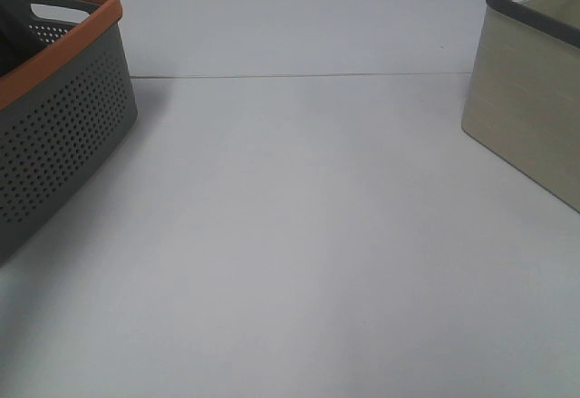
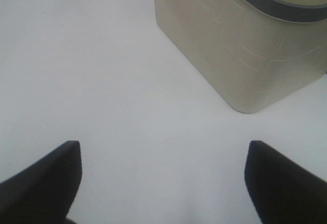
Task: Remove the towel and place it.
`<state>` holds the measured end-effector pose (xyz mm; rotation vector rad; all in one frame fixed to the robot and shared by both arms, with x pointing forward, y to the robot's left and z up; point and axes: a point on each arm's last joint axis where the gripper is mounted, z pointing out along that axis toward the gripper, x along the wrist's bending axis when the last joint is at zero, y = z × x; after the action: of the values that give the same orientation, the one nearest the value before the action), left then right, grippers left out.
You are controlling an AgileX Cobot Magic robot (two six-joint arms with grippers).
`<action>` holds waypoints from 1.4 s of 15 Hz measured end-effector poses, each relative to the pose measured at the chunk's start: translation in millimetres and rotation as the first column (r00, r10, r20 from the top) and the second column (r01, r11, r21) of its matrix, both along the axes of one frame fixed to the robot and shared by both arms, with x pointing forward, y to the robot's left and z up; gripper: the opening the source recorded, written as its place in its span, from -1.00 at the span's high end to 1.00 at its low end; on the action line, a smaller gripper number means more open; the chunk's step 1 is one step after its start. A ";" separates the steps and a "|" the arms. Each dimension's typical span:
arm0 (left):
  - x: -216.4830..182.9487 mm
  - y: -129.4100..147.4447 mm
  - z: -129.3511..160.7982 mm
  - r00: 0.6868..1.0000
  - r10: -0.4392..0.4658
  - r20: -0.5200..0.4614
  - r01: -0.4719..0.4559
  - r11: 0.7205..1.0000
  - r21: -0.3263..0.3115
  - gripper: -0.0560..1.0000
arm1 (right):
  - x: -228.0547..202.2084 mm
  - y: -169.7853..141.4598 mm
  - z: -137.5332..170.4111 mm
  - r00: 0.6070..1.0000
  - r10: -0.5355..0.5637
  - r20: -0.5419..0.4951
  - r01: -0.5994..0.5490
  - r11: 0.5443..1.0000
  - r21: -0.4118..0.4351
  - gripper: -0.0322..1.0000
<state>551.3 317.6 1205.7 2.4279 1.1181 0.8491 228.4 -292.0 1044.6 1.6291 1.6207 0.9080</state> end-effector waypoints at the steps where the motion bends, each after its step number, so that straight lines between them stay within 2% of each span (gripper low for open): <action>1: -6.9 -0.8 13.0 1.000 -0.003 0.023 0.003 1.000 0.002 0.89 | 0.0 0.0 0.0 1.000 0.000 0.000 0.000 1.000 0.000 -0.56; 3: -14.4 -2.5 40.6 0.994 -0.009 0.109 0.010 1.000 -0.002 0.89 | 0.0 0.0 0.0 1.000 0.000 0.000 0.000 1.000 0.000 -0.56; 6: -22.0 -8.4 68.1 0.978 -0.031 0.207 0.041 0.998 -0.046 0.89 | 0.0 0.0 0.0 1.000 0.000 0.000 0.000 1.000 0.000 -0.56; 9: -33.2 -22.3 96.6 0.939 -0.117 0.323 0.163 0.980 -0.117 0.89 | 0.0 0.0 0.0 1.000 0.000 0.000 0.000 1.000 0.000 -0.56; 10: -41.1 -33.4 112.9 0.896 -0.193 0.400 0.275 0.949 -0.157 0.89 | 0.0 0.0 0.0 1.000 0.000 0.000 0.000 1.000 0.000 -0.56; 11: -43.3 -38.3 118.5 0.873 -0.220 0.435 0.323 0.929 -0.179 0.89 | 0.0 0.0 0.0 1.000 0.000 0.000 0.000 1.000 0.000 -0.56; 12: -44.3 -40.8 121.4 0.860 -0.230 0.455 0.348 0.917 -0.193 0.89 | 0.0 0.0 0.0 1.000 0.000 0.000 0.000 1.000 0.000 -0.56; 14: -45.1 -49.1 127.7 0.823 -0.255 0.508 0.423 0.871 -0.248 0.89 | 0.0 0.0 0.0 1.000 0.000 0.000 0.000 1.000 0.000 -0.56; 15: -44.2 -54.8 127.4 0.814 -0.275 0.512 0.452 0.853 -0.260 0.89 | 0.0 0.4 0.0 1.000 0.003 0.000 -0.003 1.000 0.004 -0.56; 17: -37.9 -81.4 120.3 0.787 -0.366 0.496 0.531 0.811 -0.245 0.89 | 0.3 4.7 1.0 0.999 0.035 0.011 -0.036 0.999 0.040 -0.56; 18: -33.9 -97.6 115.0 0.770 -0.416 0.485 0.561 0.803 -0.202 0.89 | 0.8 7.4 2.3 0.998 0.065 0.018 -0.066 0.997 0.050 -0.56; 19: -31.8 -104.8 112.9 0.761 -0.433 0.483 0.570 0.802 -0.179 0.89 | 1.8 9.0 4.3 0.996 0.082 0.023 -0.083 0.995 0.055 -0.56; 21: -21.6 -137.5 105.4 0.722 -0.477 0.501 0.588 0.805 -0.079 0.89 | 10.6 14.7 9.7 0.990 0.139 0.019 -0.140 0.985 0.096 -0.56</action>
<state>529.8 180.1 1311.1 2.0161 0.2746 0.9496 239.0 -277.2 1054.3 1.5859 1.7234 1.0811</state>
